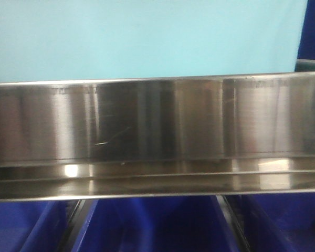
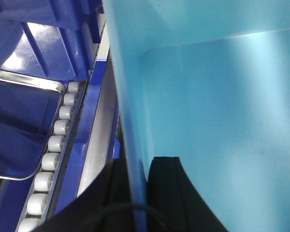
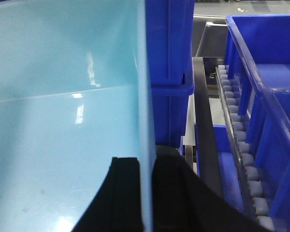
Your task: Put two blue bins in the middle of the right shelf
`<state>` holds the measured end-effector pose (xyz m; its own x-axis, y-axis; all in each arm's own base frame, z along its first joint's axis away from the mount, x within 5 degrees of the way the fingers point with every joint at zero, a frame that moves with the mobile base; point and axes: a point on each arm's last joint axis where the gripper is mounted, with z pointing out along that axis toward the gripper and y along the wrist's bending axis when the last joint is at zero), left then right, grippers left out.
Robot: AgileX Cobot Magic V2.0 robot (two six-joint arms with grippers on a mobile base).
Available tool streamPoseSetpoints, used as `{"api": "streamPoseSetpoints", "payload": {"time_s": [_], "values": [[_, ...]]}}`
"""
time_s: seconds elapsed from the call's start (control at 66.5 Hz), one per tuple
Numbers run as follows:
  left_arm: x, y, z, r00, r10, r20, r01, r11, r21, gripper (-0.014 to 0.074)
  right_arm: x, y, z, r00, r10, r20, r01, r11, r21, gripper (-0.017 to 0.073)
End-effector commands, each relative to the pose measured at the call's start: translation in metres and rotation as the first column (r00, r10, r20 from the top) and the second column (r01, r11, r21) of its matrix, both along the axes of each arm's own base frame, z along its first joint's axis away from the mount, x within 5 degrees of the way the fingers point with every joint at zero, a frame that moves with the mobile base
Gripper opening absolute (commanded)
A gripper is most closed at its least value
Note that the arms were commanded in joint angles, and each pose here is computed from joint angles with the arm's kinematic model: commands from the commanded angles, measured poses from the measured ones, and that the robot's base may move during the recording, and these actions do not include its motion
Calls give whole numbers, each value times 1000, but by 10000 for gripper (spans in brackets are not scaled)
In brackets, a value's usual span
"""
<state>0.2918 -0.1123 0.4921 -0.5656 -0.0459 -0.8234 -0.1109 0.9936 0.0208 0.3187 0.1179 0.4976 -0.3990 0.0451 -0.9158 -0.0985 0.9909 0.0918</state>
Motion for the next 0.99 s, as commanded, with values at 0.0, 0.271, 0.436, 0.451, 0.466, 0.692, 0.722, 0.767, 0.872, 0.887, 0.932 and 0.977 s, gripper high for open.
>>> {"api": "streamPoseSetpoints", "payload": {"time_s": [0.0, 0.271, 0.436, 0.451, 0.466, 0.692, 0.722, 0.767, 0.872, 0.887, 0.932, 0.977], "values": [[0, -8, 4, 998, -54, 36, 54, 998, -25, -111, -4, 8, 13, 994, 52, 92, -58, 997, 58, -162], [0, -8, 4, 998, -54, 36, 54, 998, -25, -111, -4, 8, 13, 994, 52, 92, -58, 997, 58, -162], [0, -8, 4, 998, -54, 36, 54, 998, -25, -111, -4, 8, 13, 994, 52, 92, -58, 997, 58, -162], [0, -8, 4, 998, -54, 36, 54, 998, -25, -111, -4, 8, 13, 994, 52, 92, -58, 997, 58, -162], [0, -8, 4, 998, -54, 36, 54, 998, -25, -111, -4, 8, 13, 994, 52, 92, -58, 997, 58, -162], [0, -8, 4, 998, -54, 36, 54, 998, -25, -111, -4, 8, 13, 994, 52, 92, -58, 997, 58, -162], [0, -8, 4, 998, -54, 36, 54, 998, -25, -111, -4, 8, 13, 994, 52, 92, -58, 997, 58, -162], [0, -8, 4, 998, -54, 36, 54, 998, -25, -111, -4, 8, 13, 994, 52, 92, -58, 997, 58, -162], [0, -8, 4, 998, -54, 36, 54, 998, -25, -111, -4, 8, 13, 994, 52, 92, -58, 997, 58, -162], [0, -8, 4, 998, -54, 36, 54, 998, -25, -111, -4, 8, 13, 994, 52, 92, -58, 997, 58, -162], [0, -8, 4, 998, -54, 36, 54, 998, -25, -111, -4, 8, 13, 994, 52, 92, -58, 997, 58, -162], [0, -8, 4, 998, -54, 36, 54, 998, -25, -111, -4, 8, 13, 994, 52, 92, -58, 997, 58, -162]]}}
